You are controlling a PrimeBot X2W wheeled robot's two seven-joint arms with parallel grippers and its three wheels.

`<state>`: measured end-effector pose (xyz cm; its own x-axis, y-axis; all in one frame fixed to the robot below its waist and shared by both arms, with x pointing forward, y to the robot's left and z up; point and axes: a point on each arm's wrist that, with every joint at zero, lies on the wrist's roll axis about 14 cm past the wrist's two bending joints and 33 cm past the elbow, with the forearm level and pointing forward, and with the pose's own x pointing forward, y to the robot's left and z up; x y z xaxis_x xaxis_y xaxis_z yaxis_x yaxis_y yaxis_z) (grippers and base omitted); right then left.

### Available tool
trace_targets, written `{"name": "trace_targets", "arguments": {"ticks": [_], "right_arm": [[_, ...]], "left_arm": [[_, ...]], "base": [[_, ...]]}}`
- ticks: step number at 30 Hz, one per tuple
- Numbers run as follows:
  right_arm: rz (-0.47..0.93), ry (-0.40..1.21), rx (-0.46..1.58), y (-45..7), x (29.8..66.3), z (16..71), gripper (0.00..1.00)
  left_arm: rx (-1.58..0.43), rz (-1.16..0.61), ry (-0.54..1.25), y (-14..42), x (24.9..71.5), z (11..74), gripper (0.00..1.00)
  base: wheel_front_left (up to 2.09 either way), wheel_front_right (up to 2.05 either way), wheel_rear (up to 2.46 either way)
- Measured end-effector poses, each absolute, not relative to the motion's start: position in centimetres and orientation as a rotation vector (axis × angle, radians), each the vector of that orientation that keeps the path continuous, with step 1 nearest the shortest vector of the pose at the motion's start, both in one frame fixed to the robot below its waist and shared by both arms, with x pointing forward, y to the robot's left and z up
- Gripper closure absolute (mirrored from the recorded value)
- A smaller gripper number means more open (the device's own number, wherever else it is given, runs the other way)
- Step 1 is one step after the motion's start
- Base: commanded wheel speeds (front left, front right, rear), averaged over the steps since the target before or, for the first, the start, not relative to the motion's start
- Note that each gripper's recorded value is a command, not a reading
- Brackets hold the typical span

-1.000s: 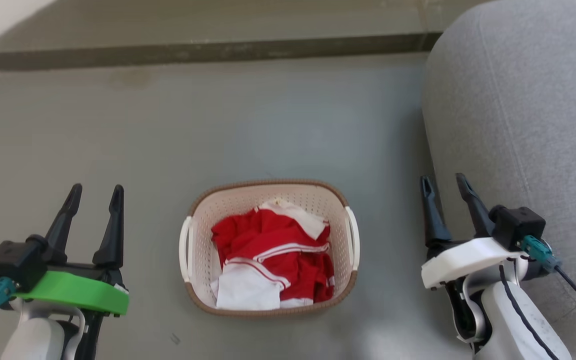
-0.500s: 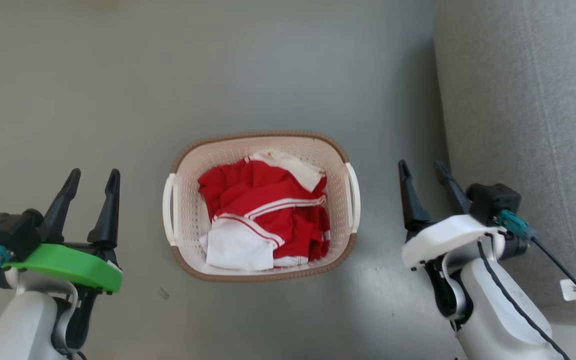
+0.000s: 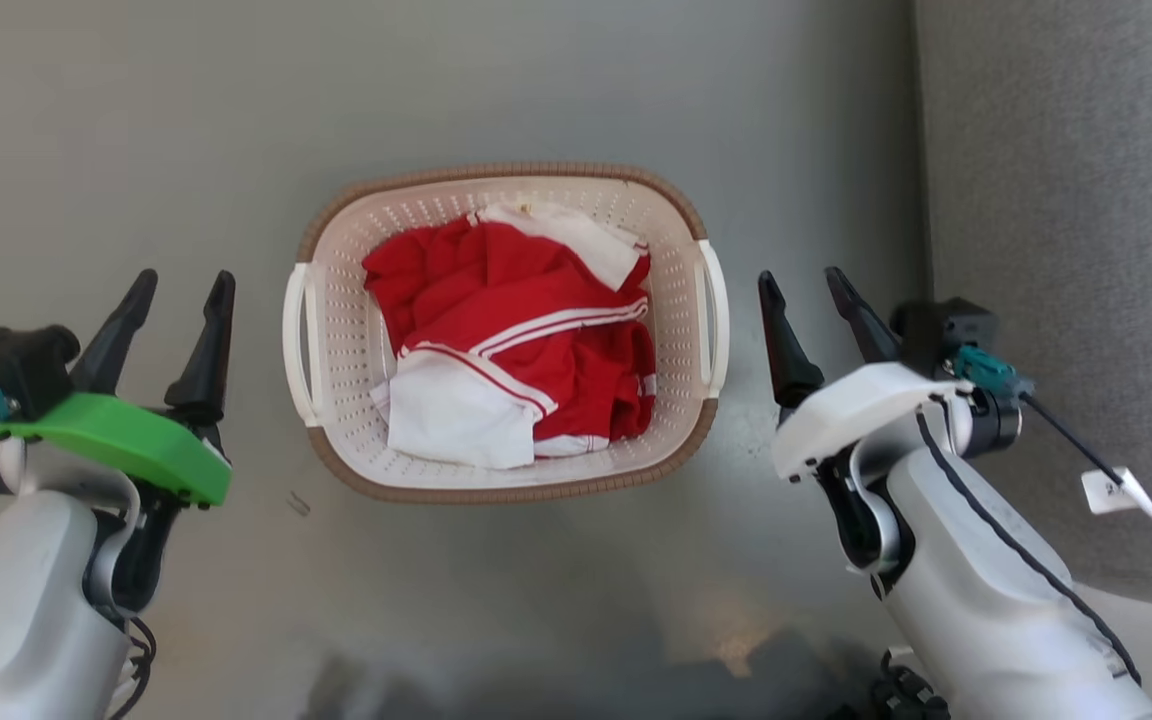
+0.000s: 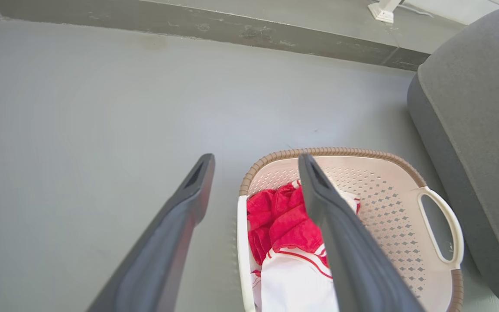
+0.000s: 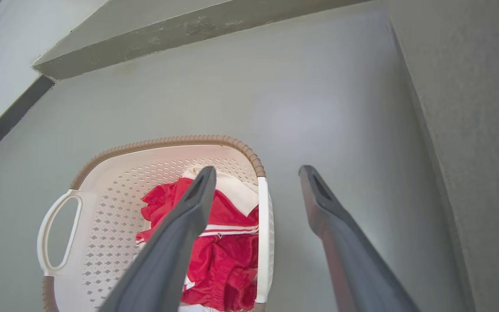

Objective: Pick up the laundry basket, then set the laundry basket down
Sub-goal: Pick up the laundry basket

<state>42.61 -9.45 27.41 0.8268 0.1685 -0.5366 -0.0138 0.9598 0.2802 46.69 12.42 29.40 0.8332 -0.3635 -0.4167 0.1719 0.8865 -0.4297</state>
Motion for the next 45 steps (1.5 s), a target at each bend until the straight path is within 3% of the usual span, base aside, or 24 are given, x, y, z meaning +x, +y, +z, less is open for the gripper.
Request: {"name": "trace_targets", "arguments": {"ticks": [16,39,41,43,44,45], "right_arm": [[0.158,0.786,0.277,-7.3,42.4,19.8,0.00],[0.156,0.928,0.309,-6.7,42.2,14.0,0.00],[0.161,0.927,0.310,-6.5,42.3,13.9,0.11],[0.165,0.931,0.310,-6.4,42.3,13.8,0.55],[0.166,0.932,0.309,-6.4,42.4,13.7,0.64],[0.165,0.934,0.310,-6.4,42.4,13.7,0.74]], "left_arm": [[-0.425,-0.334,0.800,10.4,45.7,20.0,0.00],[-0.453,-0.413,1.016,7.8,43.2,13.1,0.00],[-0.451,-0.418,1.023,7.8,42.9,13.0,0.00],[-0.449,-0.424,1.024,7.7,42.9,12.9,0.00],[-0.452,-0.423,1.025,7.6,42.9,12.9,0.12],[-0.457,-0.422,1.027,7.6,42.9,12.9,0.46]], "base": [[0.00,0.00,0.00],[0.00,0.00,0.00],[0.00,0.00,0.00],[0.00,0.00,0.00],[0.00,0.00,0.00],[0.00,0.00,0.00]]}}
